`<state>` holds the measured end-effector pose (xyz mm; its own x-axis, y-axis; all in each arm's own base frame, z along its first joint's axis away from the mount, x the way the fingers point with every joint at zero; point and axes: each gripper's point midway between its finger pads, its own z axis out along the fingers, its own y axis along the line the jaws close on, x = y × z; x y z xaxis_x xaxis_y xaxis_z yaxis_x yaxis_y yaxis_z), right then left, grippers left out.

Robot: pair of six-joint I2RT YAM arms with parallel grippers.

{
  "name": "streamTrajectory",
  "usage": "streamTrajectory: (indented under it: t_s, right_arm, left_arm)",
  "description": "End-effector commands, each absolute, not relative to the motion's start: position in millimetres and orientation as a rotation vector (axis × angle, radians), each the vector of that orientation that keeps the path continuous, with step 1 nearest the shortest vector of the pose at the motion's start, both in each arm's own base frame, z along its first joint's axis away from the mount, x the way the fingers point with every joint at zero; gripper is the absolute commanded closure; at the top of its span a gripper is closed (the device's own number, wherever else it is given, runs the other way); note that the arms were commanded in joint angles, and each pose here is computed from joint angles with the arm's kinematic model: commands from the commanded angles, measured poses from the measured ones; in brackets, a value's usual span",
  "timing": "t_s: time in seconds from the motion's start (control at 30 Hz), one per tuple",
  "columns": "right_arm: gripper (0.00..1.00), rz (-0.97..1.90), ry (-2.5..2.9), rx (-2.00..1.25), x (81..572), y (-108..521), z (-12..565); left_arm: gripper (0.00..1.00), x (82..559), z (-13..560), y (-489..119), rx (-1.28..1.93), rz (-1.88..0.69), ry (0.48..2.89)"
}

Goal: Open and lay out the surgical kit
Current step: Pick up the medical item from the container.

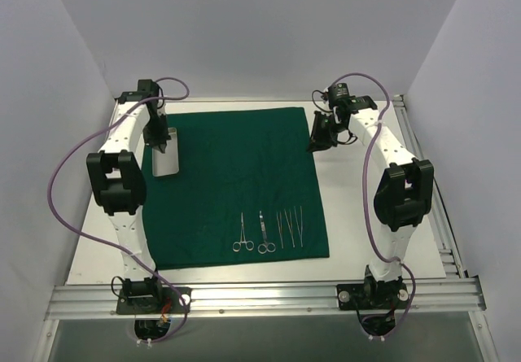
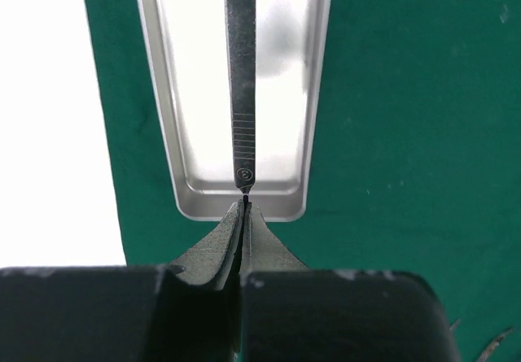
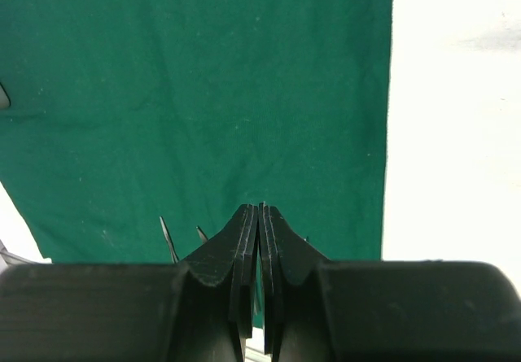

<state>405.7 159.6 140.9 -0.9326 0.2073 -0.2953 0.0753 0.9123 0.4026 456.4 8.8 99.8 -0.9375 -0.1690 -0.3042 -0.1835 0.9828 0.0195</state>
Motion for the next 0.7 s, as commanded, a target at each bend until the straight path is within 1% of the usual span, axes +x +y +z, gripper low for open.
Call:
streamTrajectory:
  t_s: [0.0, 0.1, 0.33, 0.37, 0.5, 0.67]
  right_arm:
    - [0.94, 0.581, 2.733, 0.162, 403, 166, 148]
    - [0.94, 0.589, 2.720, 0.155, 402, 167, 151]
    - [0.94, 0.609, 2.665, 0.146, 401, 169, 157]
    - [0.94, 0.615, 2.652, 0.142, 398, 169, 161]
    - [0.94, 0.616, 2.642, 0.144, 384, 165, 158]
    - [0.94, 0.622, 2.621, 0.156, 364, 161, 159]
  left_arm:
    - [0.98, 450, 135, -15, -0.252, -0.005, 2.749]
    - [0.98, 440, 151, -32, -0.255, -0.070, 2.710]
    - [0.98, 382, 176, -81, -0.232, -0.136, 2.668]
    - [0.98, 370, 167, -85, -0.236, -0.130, 2.695]
    - [0.98, 330, 169, -112, -0.254, -0.147, 2.700]
    - [0.98, 290, 158, -125, -0.262, -0.118, 2.719]
